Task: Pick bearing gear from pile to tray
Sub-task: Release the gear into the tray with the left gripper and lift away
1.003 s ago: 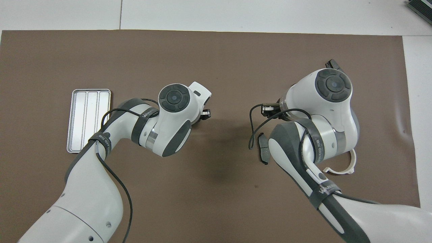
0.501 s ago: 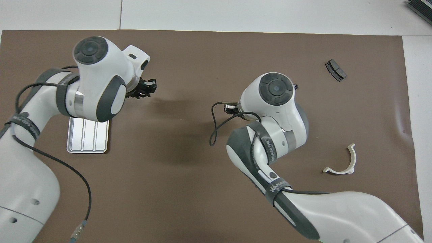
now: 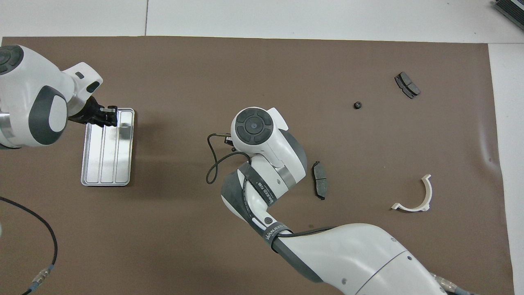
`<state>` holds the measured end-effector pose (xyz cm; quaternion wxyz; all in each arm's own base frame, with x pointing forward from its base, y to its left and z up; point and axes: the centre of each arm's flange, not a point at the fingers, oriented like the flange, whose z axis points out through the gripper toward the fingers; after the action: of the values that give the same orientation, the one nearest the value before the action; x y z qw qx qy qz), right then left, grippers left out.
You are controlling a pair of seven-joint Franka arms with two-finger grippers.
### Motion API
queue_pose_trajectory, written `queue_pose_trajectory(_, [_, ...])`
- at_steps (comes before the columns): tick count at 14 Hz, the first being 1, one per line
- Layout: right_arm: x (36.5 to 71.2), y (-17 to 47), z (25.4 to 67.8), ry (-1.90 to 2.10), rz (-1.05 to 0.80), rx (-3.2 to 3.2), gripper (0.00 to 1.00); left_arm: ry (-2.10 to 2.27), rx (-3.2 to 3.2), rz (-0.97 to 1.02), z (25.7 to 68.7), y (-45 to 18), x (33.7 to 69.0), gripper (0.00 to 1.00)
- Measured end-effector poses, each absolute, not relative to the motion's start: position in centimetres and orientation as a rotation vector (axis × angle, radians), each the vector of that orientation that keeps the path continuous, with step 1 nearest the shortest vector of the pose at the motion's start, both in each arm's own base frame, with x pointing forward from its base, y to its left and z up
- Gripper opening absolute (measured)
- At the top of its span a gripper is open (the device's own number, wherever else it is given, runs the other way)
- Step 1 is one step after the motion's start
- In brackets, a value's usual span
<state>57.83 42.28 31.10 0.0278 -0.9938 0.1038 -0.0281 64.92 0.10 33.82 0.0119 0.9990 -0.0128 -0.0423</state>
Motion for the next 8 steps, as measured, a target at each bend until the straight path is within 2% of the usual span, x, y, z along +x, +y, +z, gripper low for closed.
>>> queue_pose_trajectory(4, [57.5, 41.7, 29.5, 0.293, -0.090, -3.117, 0.35, -0.076, 3.111, -0.138, 31.3, 0.7, 63.3, 0.36])
queue_pose_trajectory(5, [57.4, 41.6, 29.3, 0.291, -0.088, -3.121, 0.42, -0.079, 3.111, -0.133, 31.2, 0.5, 63.2, 0.39])
queue_pose_trajectory(6, [57.5, 41.6, 29.3, 0.290, -0.090, -3.121, 0.54, -0.082, 3.111, -0.122, 31.4, 0.4, 63.3, 0.42])
queue_pose_trajectory(8, [57.9, 41.3, 29.6, 0.298, -0.107, -3.113, 0.77, -0.092, 3.111, -0.089, 32.1, -0.1, 63.7, 0.59])
